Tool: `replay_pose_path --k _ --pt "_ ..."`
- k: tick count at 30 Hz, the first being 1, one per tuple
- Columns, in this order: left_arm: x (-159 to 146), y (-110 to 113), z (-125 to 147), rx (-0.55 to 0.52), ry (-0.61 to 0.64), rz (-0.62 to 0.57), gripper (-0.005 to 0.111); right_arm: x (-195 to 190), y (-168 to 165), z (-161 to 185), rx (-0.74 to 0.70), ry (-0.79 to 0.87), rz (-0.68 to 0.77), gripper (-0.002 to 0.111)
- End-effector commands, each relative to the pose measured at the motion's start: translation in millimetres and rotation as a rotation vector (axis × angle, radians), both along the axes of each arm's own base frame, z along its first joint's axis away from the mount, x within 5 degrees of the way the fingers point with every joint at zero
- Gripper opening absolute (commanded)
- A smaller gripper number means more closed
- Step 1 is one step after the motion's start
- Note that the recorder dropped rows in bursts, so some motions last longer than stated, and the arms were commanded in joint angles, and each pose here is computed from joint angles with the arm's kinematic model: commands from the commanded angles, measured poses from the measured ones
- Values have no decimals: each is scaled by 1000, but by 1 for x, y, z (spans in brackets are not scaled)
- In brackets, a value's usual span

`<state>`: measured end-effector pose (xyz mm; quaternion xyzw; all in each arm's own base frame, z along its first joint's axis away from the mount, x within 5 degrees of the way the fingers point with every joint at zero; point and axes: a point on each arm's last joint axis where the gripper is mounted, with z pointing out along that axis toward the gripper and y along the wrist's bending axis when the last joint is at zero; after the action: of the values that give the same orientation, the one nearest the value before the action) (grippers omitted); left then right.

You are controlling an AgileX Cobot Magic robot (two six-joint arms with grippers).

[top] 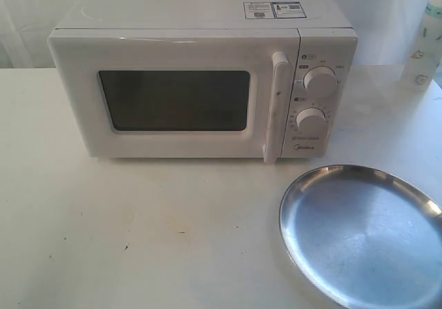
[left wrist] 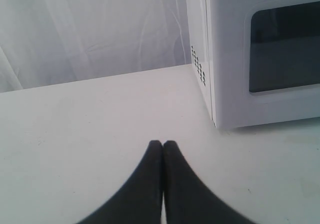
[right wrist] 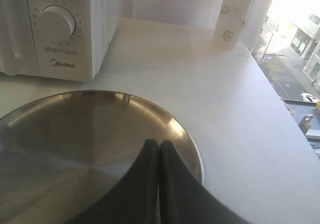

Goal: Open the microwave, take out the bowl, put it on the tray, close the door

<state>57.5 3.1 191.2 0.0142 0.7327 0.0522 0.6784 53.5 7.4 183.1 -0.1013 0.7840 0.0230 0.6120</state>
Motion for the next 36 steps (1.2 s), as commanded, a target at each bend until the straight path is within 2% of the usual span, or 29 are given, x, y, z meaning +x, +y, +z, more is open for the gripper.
replay_pose_path --k 1,5,14,15,17,24,27,29,33,35,36 --pt "0 0 2 -7 -14 -5 0 0 0 0 0 -6 4 0" --pt "0 0 2 -7 -14 -5 0 0 1 3 4 -36 8 0" --pt "0 0 2 -7 -14 -5 0 2 3 21 85 -232 30 0" --pt "0 0 2 -7 -12 -5 0 2 4 22 142 -228 26 0" --pt "0 0 2 -7 -12 -5 0 2 5 25 384 -210 9 0" --pt "0 0 2 -7 -13 -7 0 -2 4 47 436 -454 51 0" --pt "0 0 2 -7 -13 -7 0 -11 2 75 477 -720 95 0" --pt "0 0 2 -7 -13 -7 0 -9 2 96 484 -766 102 0" --pt "0 0 2 -7 -13 -7 0 15 9 138 462 -790 117 0" --pt "0 0 2 -7 -13 -7 0 35 16 156 410 -767 137 0" --pt "0 0 2 -7 -13 -7 0 59 27 168 313 -722 182 0"
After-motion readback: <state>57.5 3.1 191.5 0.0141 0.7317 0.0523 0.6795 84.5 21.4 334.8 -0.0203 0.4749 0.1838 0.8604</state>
